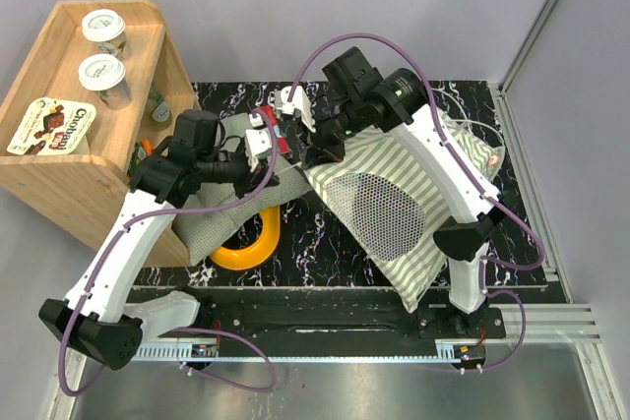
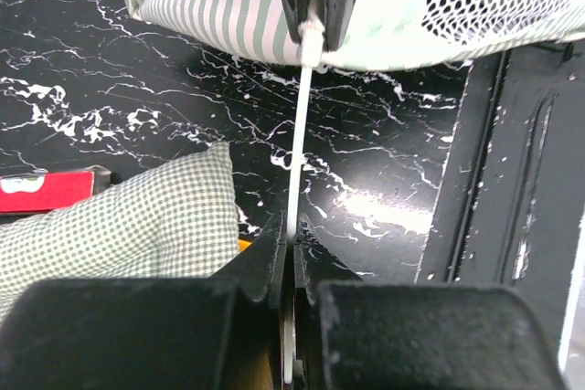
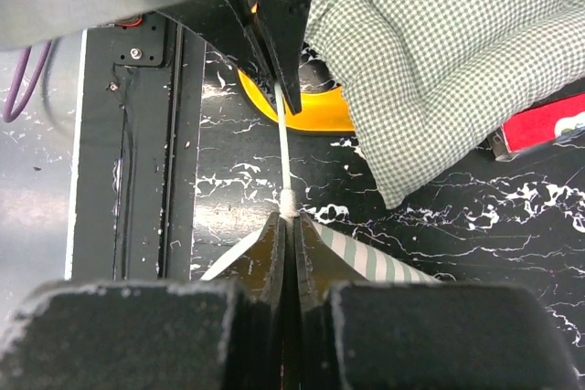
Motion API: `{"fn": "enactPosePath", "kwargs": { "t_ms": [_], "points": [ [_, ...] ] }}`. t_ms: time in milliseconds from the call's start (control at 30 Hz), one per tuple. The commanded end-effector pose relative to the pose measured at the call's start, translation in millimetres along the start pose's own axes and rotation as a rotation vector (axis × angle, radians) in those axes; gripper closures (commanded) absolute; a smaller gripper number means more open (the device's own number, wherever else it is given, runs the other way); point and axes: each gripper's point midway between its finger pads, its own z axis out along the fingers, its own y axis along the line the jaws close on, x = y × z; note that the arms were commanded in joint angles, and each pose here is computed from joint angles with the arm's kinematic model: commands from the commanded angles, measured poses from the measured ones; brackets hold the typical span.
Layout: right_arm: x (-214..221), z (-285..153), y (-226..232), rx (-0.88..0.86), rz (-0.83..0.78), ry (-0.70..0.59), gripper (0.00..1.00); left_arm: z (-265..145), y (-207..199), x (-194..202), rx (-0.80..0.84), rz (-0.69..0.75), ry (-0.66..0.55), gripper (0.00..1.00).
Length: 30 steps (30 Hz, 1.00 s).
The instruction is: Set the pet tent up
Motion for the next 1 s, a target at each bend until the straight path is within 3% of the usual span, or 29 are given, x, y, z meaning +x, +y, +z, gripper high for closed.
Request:
{"fn": "enactPosePath", "kwargs": {
  "t_ms": [0,333,533,800,967],
  "points": [
    [-19.7,29.8,19.4,-0.117,-0.046,-0.060,0.96,-12.8,6.5,-99.8,-0.014,0.096,-0.291,1.00],
    [-19.9,44.4,18.8,-0.148,-0.026,-0.061,0.89,2.2,-4.4,-134.4,0.037,0.071,-0.338,1.00],
    [-13.5,46.6,16.2,-0.135,-0.020,-0.040,0.99,-0.4,-1.5,-141.5,0.019,0.062,-0.351,1.00],
    [-13.3,26.3,8.6,-0.060,-0.032,-0.041,1.00,-2.6,2.3,-129.6,-0.001,0.062,-0.340,1.00],
    [-11.0,-4.8,-4.8,0.047,-0.035,-0.060,1.00,-9.3,18.8,-106.7,-0.067,0.045,-0.315,0.69]
  ]
}}
